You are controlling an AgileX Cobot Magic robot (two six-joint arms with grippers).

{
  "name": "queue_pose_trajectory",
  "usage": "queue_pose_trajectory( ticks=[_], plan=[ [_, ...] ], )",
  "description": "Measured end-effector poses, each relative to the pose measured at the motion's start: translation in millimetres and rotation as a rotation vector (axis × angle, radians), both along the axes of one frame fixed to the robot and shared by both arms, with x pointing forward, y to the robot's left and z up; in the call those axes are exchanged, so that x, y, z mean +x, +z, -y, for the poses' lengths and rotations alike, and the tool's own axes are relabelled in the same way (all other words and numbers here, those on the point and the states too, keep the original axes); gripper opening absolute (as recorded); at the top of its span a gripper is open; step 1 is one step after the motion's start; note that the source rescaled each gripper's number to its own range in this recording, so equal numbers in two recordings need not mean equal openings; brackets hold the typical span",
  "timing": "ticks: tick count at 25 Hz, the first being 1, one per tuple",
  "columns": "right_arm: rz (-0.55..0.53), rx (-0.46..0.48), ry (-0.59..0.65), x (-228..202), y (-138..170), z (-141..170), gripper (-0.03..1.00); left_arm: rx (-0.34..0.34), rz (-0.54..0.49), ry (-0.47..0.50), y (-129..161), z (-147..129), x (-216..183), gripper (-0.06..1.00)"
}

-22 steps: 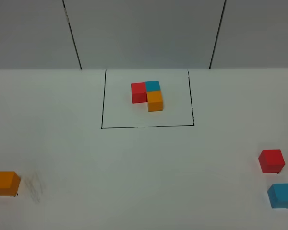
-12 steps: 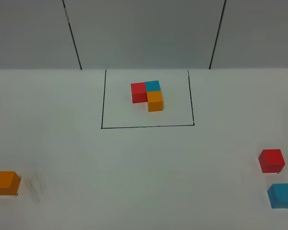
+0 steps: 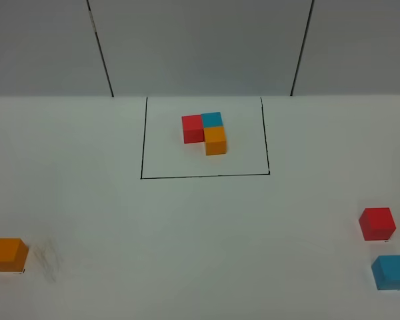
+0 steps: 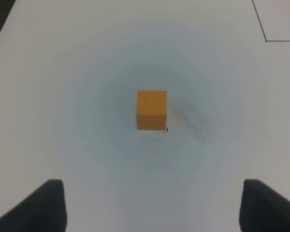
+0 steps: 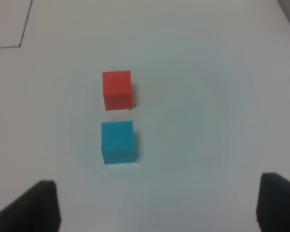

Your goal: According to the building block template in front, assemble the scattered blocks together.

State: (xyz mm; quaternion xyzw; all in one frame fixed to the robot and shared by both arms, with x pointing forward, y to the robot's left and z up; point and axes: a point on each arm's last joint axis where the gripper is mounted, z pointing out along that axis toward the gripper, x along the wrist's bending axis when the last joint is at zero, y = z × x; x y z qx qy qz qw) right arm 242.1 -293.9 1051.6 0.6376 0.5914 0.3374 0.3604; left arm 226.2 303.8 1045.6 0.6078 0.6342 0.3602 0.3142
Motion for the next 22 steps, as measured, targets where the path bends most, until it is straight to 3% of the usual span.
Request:
queue_pose_trajectory(
  ticks=[22],
  plan=[
    [0.000,0.001,0.000,0.0,0.0,0.0,0.87,0.001,-0.015,0.001,9.3,-0.5,6.2,0.80]
  ],
)
